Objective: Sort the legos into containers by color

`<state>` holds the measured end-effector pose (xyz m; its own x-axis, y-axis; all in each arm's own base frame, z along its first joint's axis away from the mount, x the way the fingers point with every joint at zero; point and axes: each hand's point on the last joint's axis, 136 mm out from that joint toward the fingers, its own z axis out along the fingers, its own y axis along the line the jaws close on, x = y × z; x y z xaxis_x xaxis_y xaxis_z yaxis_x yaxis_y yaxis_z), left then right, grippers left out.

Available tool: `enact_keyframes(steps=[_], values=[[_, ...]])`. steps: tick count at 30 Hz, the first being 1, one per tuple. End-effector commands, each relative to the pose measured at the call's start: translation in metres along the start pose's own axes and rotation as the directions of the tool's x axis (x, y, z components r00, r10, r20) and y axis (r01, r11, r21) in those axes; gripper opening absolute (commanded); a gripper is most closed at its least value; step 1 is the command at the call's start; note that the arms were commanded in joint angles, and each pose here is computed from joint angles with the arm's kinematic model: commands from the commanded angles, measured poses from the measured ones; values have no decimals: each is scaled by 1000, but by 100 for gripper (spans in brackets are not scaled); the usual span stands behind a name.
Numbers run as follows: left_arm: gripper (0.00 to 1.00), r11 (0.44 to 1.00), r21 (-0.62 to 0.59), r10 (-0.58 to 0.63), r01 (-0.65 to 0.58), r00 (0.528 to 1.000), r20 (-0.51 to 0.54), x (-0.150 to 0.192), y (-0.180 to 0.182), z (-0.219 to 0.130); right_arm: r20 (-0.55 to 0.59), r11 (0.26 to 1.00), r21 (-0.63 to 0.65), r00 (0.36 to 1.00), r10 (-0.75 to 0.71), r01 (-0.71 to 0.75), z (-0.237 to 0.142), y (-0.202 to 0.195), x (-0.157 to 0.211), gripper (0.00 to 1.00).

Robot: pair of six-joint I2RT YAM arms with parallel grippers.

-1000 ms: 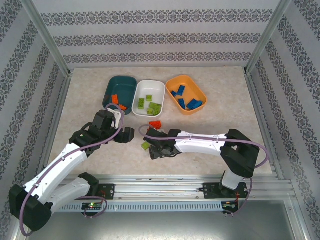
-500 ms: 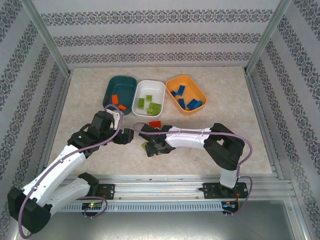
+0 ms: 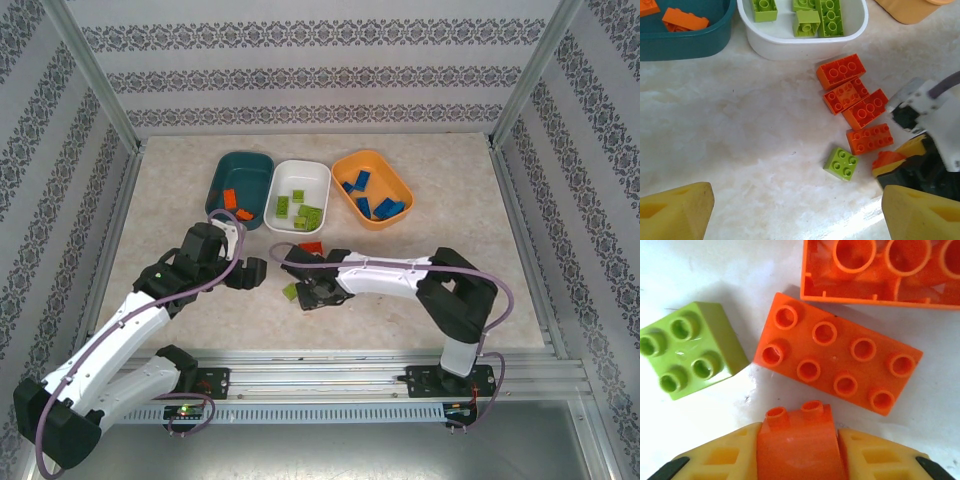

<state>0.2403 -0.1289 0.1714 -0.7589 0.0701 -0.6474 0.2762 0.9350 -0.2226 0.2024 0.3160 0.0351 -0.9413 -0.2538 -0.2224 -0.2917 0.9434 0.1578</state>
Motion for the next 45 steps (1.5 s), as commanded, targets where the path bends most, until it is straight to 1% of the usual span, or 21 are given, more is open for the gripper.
enact_keyframes(steps=[1, 3, 5, 7, 8, 15, 21, 22, 25, 26, 29, 33, 37, 41, 45], values=[[88, 998, -55, -41, 42, 999, 20, 3, 14, -10, 77, 992, -125, 996, 39, -29, -39, 12, -23, 34], [93, 996, -59, -65, 69, 996, 69, -1, 16, -19, 87, 972, -228, 994, 69, -47, -50, 24, -43, 34], [96, 995, -46, -86, 91, 990, 115, -3, 16, -26, 82, 944, -323, 992, 93, -62, -55, 36, -65, 34], [98, 994, -30, -100, 105, 985, 139, -3, 15, -32, 92, 910, -411, 990, 105, -59, -60, 52, -91, 34], [100, 994, -25, -105, 109, 984, 141, -2, 15, -33, 100, 900, -433, 989, 108, -54, -62, 56, -102, 35], [100, 995, -10, -94, 94, 993, 69, 9, 11, -35, 169, 843, -537, 976, 138, -26, -55, 81, -192, 35], [100, 994, -3, -105, 105, 994, 5, 21, 10, -29, 202, 807, -590, 966, 163, -13, -40, 100, -251, 36], [100, 994, 0, -106, 106, 994, -5, 22, 9, -28, 204, 804, -594, 965, 167, -13, -37, 102, -257, 38], [100, 993, -2, -116, 116, 992, -50, 27, 8, -21, 212, 798, -603, 963, 168, -7, -31, 106, -272, 58], [100, 993, 5, -117, 118, 991, -69, 28, 7, -18, 219, 795, -607, 962, 166, 1, -34, 109, -278, 62], [100, 991, 33, -125, 130, 985, -116, 29, 0, -7, 249, 793, -609, 954, 167, 20, -50, 108, -288, 64], [100, 988, 84, -112, 127, 981, -160, 28, -15, 9, 298, 793, -609, 937, 184, 38, -89, 92, -285, 64], [99, 996, 88, -12, 33, 974, -224, 33, -29, 30, 330, 806, -591, 916, 228, 12, -119, 53, -257, 64], [98, 990, 99, 123, -96, 941, -316, 47, -37, 61, 310, 835, -549, 919, 244, -36, -122, 9, -200, 64], [96, 973, 123, 228, -197, 908, -353, 57, -48, 83, 260, 882, -461, 936, 239, -97, -109, -28, -137, 64]])
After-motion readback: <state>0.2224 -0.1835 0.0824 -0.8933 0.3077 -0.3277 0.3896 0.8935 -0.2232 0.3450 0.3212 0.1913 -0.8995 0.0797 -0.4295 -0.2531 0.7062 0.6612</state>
